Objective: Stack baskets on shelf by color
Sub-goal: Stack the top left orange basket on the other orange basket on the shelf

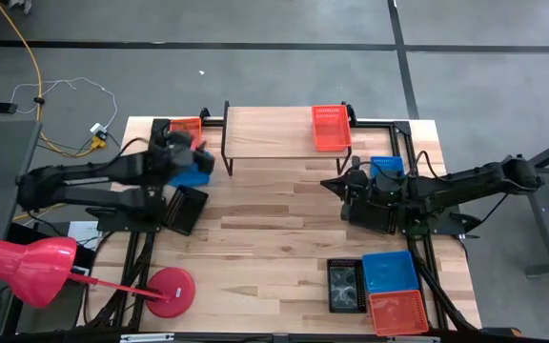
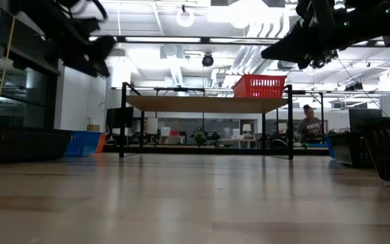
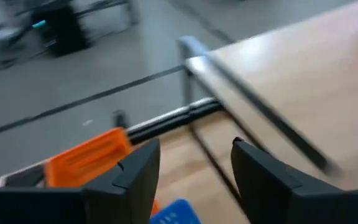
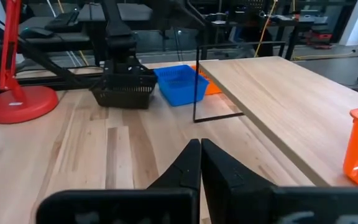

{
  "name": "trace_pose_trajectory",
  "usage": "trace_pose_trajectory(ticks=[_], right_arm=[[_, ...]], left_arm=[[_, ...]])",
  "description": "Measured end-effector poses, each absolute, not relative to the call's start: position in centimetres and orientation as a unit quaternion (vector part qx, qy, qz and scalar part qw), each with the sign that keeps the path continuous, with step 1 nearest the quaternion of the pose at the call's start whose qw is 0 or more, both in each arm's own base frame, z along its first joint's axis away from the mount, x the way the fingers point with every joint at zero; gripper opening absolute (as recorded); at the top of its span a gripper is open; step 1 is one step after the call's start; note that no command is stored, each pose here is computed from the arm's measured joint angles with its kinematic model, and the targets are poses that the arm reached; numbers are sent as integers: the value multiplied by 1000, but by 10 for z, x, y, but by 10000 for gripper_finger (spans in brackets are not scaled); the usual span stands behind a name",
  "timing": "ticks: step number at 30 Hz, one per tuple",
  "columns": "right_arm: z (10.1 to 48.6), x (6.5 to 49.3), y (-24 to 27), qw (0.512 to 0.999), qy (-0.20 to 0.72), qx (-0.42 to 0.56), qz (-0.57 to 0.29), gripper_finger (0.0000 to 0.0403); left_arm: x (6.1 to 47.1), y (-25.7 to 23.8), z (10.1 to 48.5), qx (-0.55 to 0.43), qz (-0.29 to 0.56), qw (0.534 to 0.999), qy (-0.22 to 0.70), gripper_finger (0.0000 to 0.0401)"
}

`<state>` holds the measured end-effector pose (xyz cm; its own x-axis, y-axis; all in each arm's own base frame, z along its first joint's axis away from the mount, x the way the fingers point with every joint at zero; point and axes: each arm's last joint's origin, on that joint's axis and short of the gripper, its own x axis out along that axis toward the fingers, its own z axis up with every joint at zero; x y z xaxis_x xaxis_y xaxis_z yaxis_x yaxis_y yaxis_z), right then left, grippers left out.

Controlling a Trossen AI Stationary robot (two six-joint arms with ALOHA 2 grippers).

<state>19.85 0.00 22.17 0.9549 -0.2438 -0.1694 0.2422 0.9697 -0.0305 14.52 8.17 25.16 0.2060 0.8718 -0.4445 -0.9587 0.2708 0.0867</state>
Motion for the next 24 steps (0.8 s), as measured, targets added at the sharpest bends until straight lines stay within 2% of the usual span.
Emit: trace_pose_trajectory(ticks=[5, 10, 13, 17, 24], right_arm=[[222, 199, 0, 989, 84, 13, -125, 0], [222, 199, 0, 988, 83, 21, -125, 0], [222, 199, 0, 988, 82, 26, -126, 0], [222, 199, 0, 988, 81, 34, -126, 0], [222, 199, 0, 988, 82, 34, -126, 0]], left_arm=[[143, 121, 234, -148, 654, 702, 240, 186], [132, 155, 213, -222, 662, 661, 275, 186], [128, 170, 203, -248, 661, 648, 286, 186], [132, 180, 195, -268, 645, 656, 285, 186], [133, 192, 175, -278, 653, 632, 311, 186]])
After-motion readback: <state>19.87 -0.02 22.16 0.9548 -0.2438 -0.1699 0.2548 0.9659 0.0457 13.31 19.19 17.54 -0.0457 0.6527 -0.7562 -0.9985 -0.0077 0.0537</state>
